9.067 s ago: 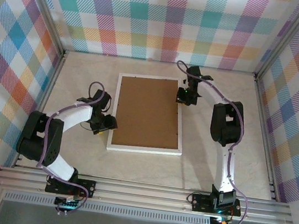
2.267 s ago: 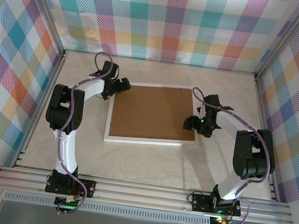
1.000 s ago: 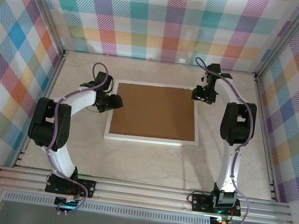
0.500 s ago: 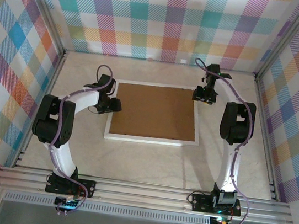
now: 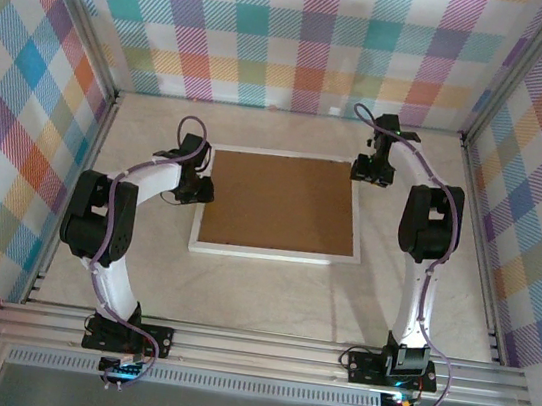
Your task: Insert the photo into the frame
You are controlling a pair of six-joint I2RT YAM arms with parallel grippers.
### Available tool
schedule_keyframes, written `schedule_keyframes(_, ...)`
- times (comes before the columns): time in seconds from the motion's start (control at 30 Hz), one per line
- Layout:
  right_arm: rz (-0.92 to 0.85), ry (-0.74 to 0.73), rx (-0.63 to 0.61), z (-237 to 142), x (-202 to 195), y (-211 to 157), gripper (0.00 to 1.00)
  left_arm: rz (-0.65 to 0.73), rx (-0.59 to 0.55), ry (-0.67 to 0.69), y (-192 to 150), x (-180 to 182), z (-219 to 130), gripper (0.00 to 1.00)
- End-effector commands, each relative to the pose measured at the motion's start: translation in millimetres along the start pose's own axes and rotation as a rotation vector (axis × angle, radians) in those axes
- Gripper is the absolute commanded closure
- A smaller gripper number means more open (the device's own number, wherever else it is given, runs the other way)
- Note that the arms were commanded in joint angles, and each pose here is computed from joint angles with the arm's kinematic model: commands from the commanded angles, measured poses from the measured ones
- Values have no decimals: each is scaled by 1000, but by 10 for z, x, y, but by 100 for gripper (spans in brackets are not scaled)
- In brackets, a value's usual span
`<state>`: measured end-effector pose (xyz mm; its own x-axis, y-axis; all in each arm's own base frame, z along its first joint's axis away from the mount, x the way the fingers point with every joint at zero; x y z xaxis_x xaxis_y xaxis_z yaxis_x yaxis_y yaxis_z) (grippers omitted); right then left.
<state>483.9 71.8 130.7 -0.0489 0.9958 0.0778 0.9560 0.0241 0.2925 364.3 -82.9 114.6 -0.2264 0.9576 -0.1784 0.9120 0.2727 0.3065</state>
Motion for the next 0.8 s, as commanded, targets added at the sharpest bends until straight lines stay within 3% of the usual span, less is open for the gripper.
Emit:
schedule_keyframes(0.0,-17,-13,-22,-112,-16,70,49,28,29,31,-20,9,31,71)
schedule_keyframes(0.77,8,65,103,274,62,-172,48,35,43,9,-22,-23,27,86)
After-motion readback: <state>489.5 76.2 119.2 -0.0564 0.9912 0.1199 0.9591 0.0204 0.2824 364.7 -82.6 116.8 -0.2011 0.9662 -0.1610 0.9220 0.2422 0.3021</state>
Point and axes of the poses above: each hand's point on the last joint's axis, 136 mm out from that joint toward the fingers, its own z axis out along the fingers, its own x axis along the line the jaws close on, y = z × x, the point moved 8 cm from there along -z, back along the fingers, and after that the axes turned 5 degrees about -z, right-handed, at the moved point
